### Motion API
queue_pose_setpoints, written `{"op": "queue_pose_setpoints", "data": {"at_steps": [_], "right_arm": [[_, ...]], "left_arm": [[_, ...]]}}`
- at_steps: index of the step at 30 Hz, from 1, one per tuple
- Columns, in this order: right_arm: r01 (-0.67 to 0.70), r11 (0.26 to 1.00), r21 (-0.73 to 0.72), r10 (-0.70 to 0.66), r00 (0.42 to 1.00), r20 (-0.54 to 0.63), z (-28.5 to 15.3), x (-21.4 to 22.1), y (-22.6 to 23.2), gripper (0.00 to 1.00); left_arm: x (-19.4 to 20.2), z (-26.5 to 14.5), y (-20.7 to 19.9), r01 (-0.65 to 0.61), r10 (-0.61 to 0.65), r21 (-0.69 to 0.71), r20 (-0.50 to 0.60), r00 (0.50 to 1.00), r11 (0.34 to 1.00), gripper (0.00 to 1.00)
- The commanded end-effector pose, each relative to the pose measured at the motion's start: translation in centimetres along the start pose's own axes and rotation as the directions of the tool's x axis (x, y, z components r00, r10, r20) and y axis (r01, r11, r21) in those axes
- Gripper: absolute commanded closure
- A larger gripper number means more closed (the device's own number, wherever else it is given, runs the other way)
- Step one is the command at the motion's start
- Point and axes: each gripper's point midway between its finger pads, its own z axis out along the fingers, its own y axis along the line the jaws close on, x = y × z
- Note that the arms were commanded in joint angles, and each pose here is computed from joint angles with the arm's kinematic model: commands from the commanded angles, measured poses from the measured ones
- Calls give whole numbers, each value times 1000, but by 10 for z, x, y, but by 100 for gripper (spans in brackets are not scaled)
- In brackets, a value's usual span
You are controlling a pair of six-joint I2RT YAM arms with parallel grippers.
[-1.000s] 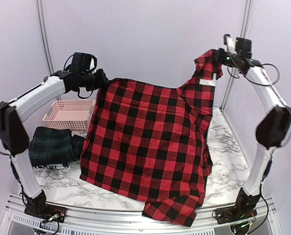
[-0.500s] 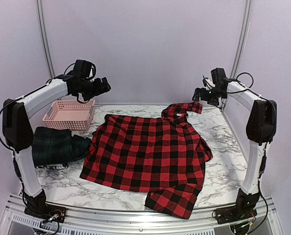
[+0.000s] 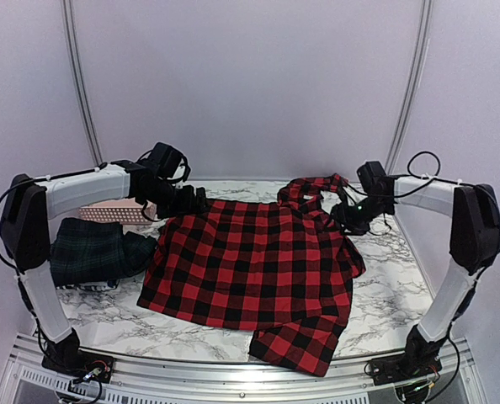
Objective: Fold and stack the mixed laundry pile
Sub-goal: Flatten out the crumpled shirt at the center of the board, then smooth out the flattened shirt at the center of the board.
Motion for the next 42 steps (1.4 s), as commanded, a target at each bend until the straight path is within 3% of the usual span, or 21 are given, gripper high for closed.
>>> {"op": "queue_pose_setpoints", "data": {"at_steps": [1, 5, 12, 20, 38, 42], "right_arm": [[-117, 992, -34, 121, 985, 123, -43, -12, -40, 41], [-199, 977, -79, 209, 966, 155, -53, -13, -74, 52], [-300, 930, -215, 323, 943, 83, -20, -6, -94, 67], [-312, 935, -171, 324, 945, 47, 8, 0, -114, 71], [-333, 879, -342, 341, 939, -38, 33, 13, -98, 80], [-319, 875, -364, 331, 943, -30, 24, 8, -91, 94]], "left_arm": [[15, 13, -6, -19, 21, 34, -56, 998, 999, 1], [16, 18, -9, -26, 29, 46, -68, 997, 999, 1], [11, 23, -12, -47, 50, 51, -65, 997, 998, 1], [9, 22, -12, -58, 61, 52, -57, 996, 997, 1], [15, 32, 3, -32, 33, 12, -80, 996, 999, 1], [18, 36, 9, -16, 16, 0, -91, 996, 1000, 1]]}}
